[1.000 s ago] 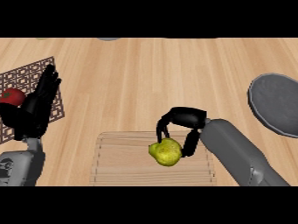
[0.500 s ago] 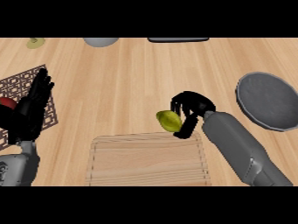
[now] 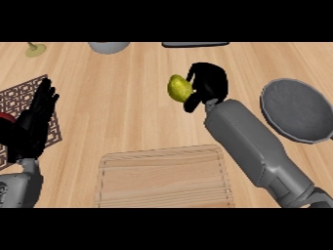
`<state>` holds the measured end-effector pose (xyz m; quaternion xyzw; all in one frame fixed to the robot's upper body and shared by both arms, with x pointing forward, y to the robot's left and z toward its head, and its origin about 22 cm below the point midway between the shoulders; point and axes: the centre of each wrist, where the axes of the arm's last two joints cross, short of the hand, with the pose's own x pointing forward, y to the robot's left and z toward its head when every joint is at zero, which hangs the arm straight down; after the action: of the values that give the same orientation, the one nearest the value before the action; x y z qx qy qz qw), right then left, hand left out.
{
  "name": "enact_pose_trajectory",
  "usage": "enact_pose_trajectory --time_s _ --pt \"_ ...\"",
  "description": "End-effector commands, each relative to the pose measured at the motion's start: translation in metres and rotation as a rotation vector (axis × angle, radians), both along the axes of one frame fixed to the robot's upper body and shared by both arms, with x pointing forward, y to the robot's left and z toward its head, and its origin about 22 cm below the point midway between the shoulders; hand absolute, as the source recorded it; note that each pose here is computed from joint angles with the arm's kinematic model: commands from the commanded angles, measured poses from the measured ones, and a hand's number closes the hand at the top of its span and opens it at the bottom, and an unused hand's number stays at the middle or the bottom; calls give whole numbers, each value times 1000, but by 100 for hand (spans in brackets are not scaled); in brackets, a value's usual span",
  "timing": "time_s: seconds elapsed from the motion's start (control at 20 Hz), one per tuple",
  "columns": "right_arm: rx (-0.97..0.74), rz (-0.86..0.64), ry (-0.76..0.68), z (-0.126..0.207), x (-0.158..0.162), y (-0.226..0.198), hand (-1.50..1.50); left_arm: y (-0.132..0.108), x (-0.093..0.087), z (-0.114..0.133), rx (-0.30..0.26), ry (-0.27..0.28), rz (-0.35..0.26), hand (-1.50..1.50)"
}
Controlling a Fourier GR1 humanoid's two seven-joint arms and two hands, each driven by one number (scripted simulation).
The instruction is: Pick the pear from the cutting board and place it in the pan
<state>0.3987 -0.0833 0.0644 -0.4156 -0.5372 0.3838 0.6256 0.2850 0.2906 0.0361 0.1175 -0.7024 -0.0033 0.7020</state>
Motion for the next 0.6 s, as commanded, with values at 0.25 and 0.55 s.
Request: enact_pose_trajectory --time_s 0.25,0.55 --pt "64 -329 -299 60 -23 23 150 -9 -12 -7 -12 -32 -29 0" --pt "231 -440 -425 107 -29 -64 150 -6 0 6 -5 -42 -10 0"
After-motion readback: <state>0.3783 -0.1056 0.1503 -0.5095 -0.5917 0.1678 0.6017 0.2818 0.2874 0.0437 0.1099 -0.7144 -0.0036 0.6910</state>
